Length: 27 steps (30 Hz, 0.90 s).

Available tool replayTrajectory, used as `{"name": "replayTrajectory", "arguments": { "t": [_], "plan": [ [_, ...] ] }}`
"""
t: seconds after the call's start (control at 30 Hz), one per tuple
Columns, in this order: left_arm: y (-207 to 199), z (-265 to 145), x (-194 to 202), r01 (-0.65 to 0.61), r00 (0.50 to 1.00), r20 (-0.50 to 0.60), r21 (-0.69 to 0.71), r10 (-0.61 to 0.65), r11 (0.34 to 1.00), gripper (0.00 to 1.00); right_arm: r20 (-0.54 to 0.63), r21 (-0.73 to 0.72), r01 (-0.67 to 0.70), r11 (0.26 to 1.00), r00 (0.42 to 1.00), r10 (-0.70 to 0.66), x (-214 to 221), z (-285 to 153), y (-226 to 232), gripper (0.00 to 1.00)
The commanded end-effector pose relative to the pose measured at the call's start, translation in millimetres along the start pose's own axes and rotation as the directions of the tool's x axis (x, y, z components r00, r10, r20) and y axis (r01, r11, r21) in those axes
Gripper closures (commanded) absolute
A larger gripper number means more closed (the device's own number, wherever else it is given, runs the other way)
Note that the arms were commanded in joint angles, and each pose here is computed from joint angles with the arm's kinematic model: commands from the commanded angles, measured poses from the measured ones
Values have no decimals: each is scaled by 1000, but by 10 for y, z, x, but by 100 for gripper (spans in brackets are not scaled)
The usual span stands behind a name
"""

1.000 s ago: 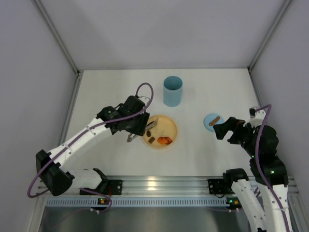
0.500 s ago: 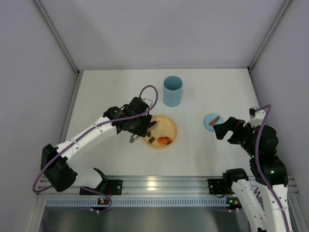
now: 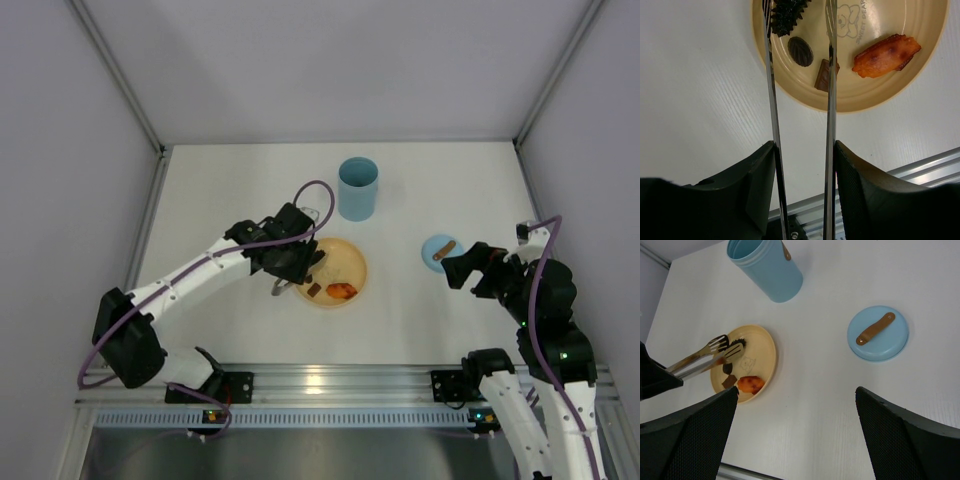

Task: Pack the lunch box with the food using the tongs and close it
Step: Pick up the fake food from the plate.

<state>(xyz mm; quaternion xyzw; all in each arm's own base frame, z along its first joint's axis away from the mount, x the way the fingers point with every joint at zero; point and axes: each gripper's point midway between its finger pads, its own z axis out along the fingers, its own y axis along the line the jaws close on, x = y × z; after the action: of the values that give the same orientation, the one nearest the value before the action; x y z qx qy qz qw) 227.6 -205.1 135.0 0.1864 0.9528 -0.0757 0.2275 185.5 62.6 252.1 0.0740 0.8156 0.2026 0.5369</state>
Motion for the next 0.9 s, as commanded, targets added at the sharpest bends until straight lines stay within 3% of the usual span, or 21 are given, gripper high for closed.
{"name": "replayTrajectory", "arguments": {
  "t": [0.0,0.1,0.53,0.87],
  "plan": [
    [-17,29,-114,3,999,48,-3,-3,1000,47,25,3,9,1000,1000,-9,-90,-13,8,0],
    [-27,39,-115,3,999,45,0,-3,1000,48,28,5,9,1000,1000,-9,-97,-16,5,0],
    [-99,-29,-143,-11,999,37,39,9,999,70,32,4,3,1000,999,-3,-80,-36,4,0],
    [-218,-333,-458,-16,994,108,89,6,996,76,33,5,3,1000,999,-3,-76,-42,1,1]
  ]
}}
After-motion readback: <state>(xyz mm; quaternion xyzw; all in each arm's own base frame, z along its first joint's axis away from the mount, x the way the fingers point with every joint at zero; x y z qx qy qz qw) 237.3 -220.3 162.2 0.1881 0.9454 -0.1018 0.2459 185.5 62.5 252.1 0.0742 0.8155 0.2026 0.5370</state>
